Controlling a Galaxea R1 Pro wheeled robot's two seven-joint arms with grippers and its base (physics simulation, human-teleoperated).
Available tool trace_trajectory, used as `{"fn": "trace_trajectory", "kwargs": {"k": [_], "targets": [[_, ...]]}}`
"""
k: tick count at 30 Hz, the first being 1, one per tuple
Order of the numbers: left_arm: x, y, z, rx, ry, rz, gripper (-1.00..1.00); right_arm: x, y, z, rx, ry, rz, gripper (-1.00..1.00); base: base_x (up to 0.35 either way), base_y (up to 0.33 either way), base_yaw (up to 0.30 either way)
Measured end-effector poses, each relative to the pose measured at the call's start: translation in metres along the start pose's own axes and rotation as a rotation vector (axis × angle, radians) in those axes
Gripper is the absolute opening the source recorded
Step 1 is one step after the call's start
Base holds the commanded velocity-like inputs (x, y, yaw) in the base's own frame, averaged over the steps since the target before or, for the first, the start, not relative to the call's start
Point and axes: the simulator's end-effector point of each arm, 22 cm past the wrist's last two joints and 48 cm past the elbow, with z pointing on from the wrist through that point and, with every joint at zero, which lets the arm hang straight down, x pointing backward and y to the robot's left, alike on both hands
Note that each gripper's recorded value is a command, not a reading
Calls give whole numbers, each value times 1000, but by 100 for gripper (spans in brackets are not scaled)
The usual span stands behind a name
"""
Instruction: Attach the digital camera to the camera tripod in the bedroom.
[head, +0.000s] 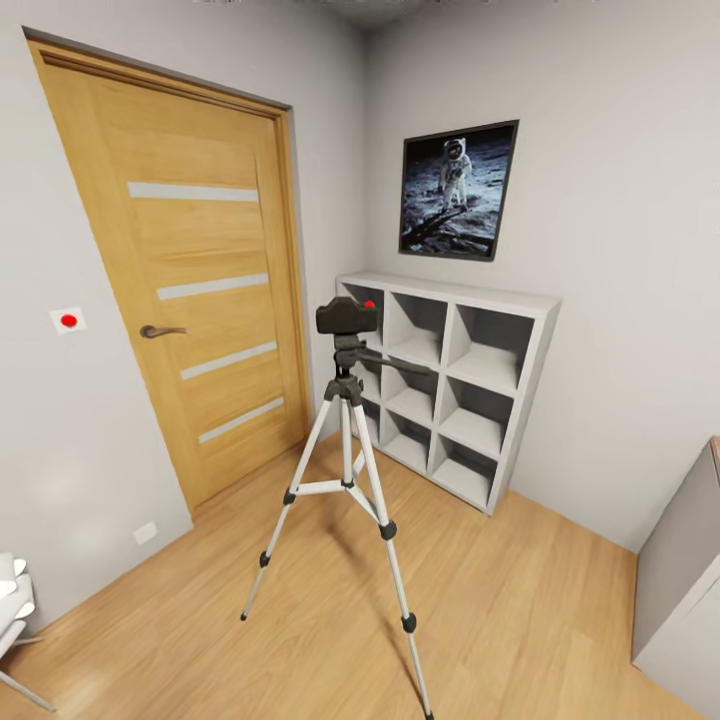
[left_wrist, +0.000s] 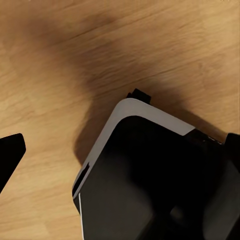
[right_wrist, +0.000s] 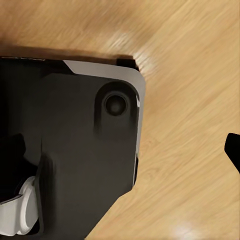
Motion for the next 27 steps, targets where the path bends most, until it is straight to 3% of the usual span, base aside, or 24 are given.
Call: {"fn": "trace_trajectory", "kwargs": {"k": [27], "targets": [[-15,-7,-5,20,-38,-7,100,-16,-4,-4,29,-46,-3,100,0,0,0]]}}
